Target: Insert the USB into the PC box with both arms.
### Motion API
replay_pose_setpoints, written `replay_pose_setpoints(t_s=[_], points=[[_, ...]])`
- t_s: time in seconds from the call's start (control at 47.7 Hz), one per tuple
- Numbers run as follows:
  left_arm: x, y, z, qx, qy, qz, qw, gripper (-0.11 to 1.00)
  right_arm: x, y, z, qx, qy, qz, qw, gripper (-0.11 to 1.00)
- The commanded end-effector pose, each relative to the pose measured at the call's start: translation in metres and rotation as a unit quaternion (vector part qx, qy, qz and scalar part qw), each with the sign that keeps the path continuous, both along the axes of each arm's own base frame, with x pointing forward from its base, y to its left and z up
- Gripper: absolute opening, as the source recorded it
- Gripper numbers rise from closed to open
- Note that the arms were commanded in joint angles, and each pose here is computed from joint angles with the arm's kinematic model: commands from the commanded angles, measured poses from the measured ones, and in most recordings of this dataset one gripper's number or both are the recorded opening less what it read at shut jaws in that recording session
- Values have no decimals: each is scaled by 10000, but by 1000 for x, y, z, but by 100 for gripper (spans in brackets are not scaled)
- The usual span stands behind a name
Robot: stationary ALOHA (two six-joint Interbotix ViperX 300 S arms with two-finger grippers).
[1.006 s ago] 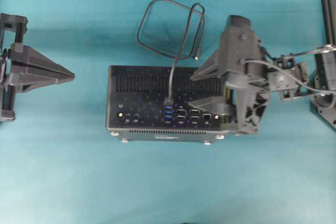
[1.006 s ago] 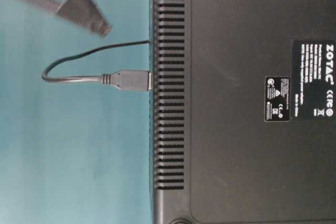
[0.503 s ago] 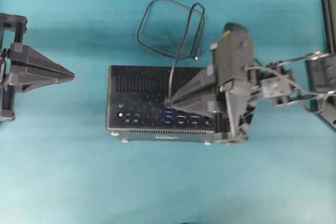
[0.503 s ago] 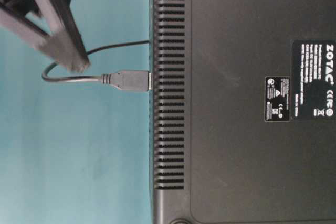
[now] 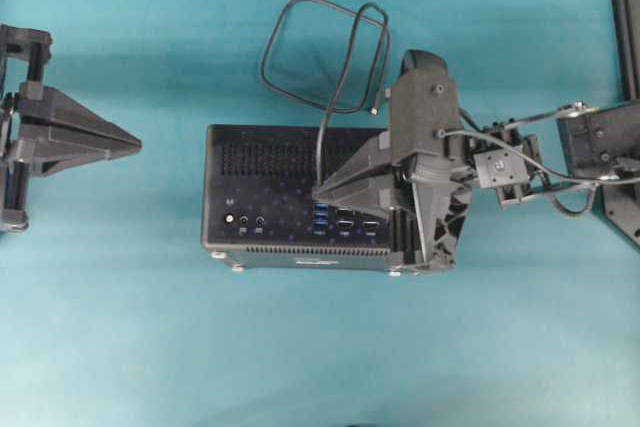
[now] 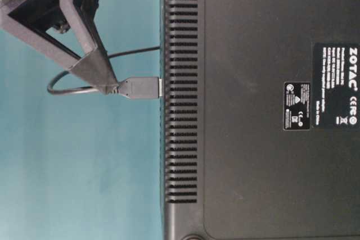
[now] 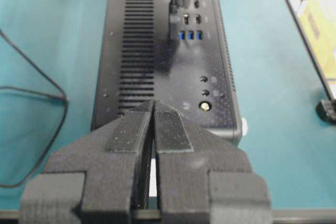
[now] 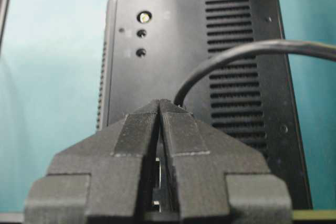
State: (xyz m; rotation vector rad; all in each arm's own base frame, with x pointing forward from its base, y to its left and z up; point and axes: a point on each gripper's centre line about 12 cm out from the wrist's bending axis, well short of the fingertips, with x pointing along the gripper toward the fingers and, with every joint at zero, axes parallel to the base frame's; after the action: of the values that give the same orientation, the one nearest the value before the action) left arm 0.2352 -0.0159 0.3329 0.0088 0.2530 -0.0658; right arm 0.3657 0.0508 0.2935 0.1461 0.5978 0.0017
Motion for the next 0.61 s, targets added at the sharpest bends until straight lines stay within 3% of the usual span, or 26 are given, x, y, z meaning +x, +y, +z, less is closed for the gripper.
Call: replay_pose_setpoints(t_s=[0.0,0.587], points=[[1,0,9,-3,-146,-9,9999,0,-4,-1,17,32,-118,-40,9999,13],[-15,1,14,-2,-361,-10,9993,0,-54,-4,24,86,-218,-7,9997,13]])
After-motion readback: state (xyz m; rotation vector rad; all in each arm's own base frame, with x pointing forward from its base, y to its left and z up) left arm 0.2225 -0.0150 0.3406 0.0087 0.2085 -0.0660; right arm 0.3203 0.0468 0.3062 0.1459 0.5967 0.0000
